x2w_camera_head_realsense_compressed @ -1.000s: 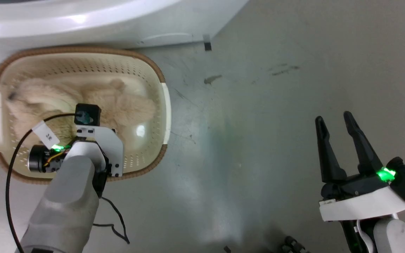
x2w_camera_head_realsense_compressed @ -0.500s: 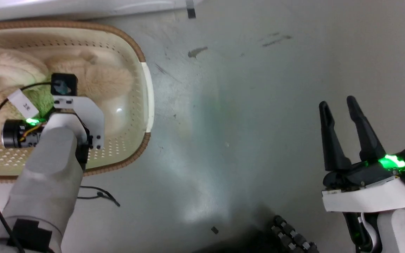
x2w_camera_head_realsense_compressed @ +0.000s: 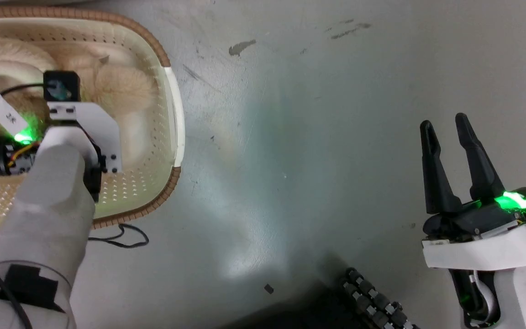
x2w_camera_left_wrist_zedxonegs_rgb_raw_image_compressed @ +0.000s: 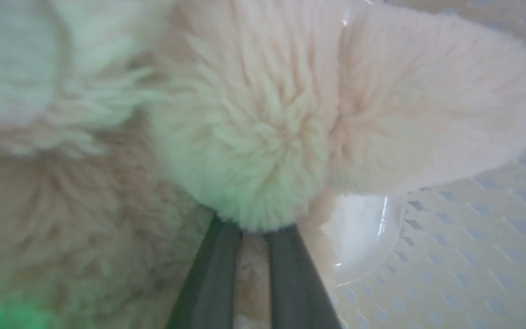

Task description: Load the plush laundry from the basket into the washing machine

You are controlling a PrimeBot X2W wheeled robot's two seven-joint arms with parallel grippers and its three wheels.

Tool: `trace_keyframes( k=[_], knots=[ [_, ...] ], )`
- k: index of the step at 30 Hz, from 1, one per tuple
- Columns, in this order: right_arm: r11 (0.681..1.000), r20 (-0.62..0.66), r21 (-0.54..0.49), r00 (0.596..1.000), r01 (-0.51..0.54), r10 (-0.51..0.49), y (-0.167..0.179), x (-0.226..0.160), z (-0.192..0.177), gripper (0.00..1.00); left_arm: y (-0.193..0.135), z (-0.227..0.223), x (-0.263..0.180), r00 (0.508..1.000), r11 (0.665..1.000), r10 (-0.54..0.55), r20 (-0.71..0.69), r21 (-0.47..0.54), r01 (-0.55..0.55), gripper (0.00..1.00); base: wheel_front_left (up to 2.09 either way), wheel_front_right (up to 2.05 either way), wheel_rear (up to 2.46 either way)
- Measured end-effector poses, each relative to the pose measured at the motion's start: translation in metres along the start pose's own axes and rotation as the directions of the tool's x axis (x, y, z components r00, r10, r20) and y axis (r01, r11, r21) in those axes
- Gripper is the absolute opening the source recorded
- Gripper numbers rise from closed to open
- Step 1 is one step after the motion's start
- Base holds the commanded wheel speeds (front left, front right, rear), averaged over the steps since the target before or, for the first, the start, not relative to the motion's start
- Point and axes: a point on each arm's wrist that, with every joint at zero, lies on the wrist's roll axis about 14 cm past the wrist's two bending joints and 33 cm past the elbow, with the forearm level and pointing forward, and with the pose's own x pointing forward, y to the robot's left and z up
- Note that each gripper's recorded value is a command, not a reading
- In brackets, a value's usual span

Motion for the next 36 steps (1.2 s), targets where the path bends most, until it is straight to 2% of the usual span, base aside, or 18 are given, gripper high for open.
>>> trace_keyframes(
  k=[10, 22, 28, 36],
  knots=[
    [1.000, 0.087, -0.008, 0.996, -0.016, 0.017, 0.002, -0.006, 0.033, 1.00, -0.003, 0.005, -0.039, 0.997, 1.000, -0.002, 0.077, -0.028, 0.004, 0.00, 0.00, 0.00, 0.00],
    [0.999, 0.210, -0.027, 0.977, -0.038, 0.043, 0.006, -0.044, 0.081, 1.00, -0.004, 0.040, -0.128, 0.935, 1.000, -0.019, 0.355, 0.016, 0.014, 0.00, 0.00, 0.00, 0.00],
    [0.997, 0.281, -0.036, 0.957, -0.061, 0.069, 0.013, -0.063, 0.106, 1.00, 0.003, 0.065, -0.181, 0.871, 1.000, -0.001, 0.491, 0.001, 0.000, 0.00, 0.00, 0.00, 0.00],
    [0.993, 0.360, -0.048, 0.926, -0.104, 0.115, 0.028, -0.088, 0.129, 1.00, 0.009, 0.086, -0.267, 0.715, 1.000, 0.009, 0.699, -0.014, 0.001, 0.00, 0.00, 0.00, 0.00]
  ],
)
